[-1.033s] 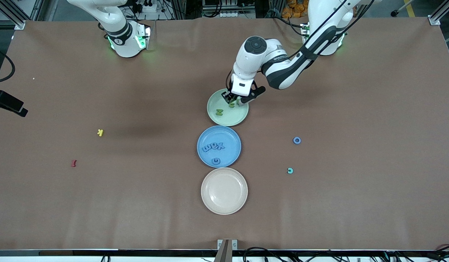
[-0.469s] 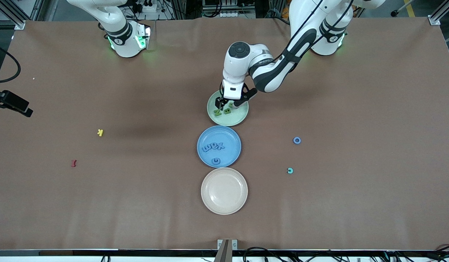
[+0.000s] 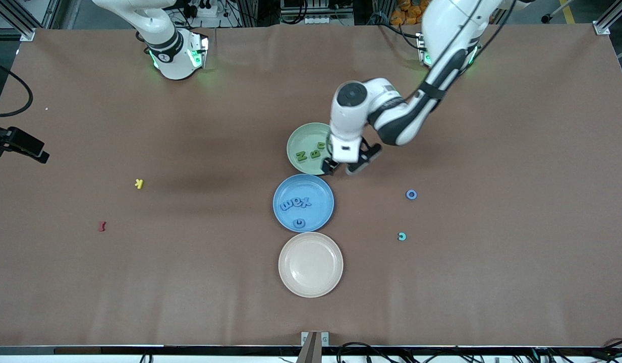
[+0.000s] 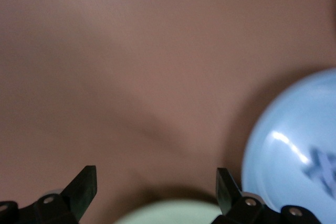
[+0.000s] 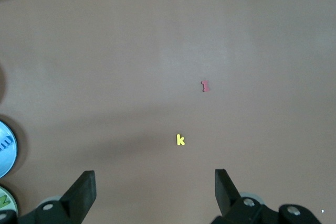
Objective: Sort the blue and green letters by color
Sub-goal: 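Raise the open left gripper away from the green plate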
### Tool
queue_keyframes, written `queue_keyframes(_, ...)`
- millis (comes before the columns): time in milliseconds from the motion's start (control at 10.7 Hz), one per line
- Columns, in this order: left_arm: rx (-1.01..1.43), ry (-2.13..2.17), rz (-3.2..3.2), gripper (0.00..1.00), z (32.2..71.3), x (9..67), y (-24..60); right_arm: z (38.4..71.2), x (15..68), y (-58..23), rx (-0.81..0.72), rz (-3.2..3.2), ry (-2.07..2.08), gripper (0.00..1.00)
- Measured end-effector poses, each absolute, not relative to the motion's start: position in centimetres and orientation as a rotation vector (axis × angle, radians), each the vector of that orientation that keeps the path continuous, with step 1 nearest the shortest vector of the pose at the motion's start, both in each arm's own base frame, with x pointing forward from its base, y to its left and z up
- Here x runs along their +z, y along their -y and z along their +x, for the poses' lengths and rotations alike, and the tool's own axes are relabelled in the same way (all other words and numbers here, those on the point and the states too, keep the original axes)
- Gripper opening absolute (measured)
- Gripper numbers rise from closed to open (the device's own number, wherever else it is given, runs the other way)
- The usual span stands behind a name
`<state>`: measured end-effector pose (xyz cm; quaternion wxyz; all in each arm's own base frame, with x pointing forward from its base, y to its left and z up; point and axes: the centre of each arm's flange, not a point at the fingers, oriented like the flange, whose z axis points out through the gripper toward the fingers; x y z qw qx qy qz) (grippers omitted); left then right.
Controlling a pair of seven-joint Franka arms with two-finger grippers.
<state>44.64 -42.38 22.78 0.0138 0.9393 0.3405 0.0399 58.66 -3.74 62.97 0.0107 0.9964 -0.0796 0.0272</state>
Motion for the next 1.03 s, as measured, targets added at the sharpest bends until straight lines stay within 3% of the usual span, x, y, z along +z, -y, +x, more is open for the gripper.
queue_keyframes(282,0.084,-0.975,3.108,1.0,52.2,23.3,30.4,58.7,62.9,3.6,0.084,3.109,0.245,1.0)
queue_keyframes(469,0.056,-0.921,3.133,1.0,55.2,23.5,24.4,58.7,62.9,3.5,0.083,3.11,0.242,1.0)
queue_keyframes(1033,-0.046,-0.71,3.122,1.0,57.3,27.7,18.6,59.0,62.4,3.1,0.077,3.11,0.232,1.0)
